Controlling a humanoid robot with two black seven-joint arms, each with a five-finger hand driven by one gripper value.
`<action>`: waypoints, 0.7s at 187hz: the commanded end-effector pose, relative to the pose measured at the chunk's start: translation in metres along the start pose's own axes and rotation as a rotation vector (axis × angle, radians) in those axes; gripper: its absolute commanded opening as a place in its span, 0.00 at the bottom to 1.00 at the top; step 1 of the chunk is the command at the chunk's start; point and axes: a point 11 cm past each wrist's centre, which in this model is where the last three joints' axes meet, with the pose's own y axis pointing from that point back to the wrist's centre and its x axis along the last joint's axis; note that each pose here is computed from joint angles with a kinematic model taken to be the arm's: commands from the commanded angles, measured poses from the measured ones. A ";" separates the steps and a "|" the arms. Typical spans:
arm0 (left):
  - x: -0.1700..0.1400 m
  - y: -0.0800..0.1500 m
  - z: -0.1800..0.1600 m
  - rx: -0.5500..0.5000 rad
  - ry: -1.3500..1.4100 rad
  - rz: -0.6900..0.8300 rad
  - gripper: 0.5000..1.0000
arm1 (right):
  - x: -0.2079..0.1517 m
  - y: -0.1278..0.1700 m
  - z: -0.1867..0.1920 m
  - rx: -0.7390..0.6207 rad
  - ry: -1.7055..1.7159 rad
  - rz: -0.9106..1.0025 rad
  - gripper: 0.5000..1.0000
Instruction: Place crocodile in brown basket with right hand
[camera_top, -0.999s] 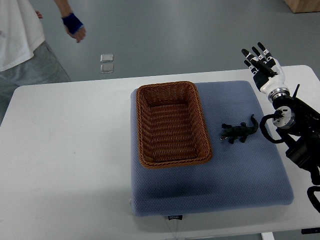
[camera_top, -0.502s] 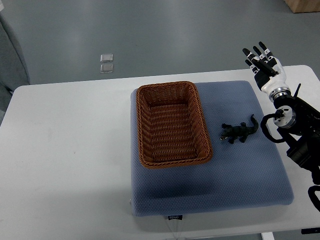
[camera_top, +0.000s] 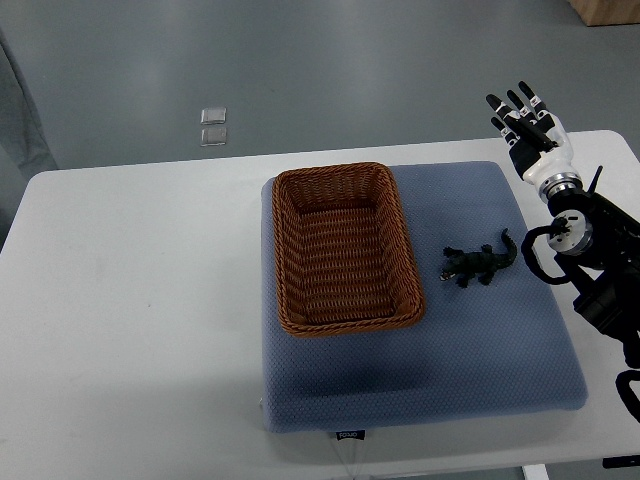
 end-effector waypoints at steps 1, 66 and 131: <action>-0.002 0.000 0.000 -0.002 0.003 -0.005 1.00 | -0.004 -0.002 -0.003 0.006 0.000 -0.005 0.86; -0.001 0.000 0.002 -0.003 0.001 -0.002 1.00 | -0.005 -0.006 -0.016 0.021 0.027 -0.010 0.86; -0.001 0.000 0.002 -0.005 0.001 -0.002 1.00 | -0.007 -0.005 -0.034 0.013 0.193 -0.094 0.86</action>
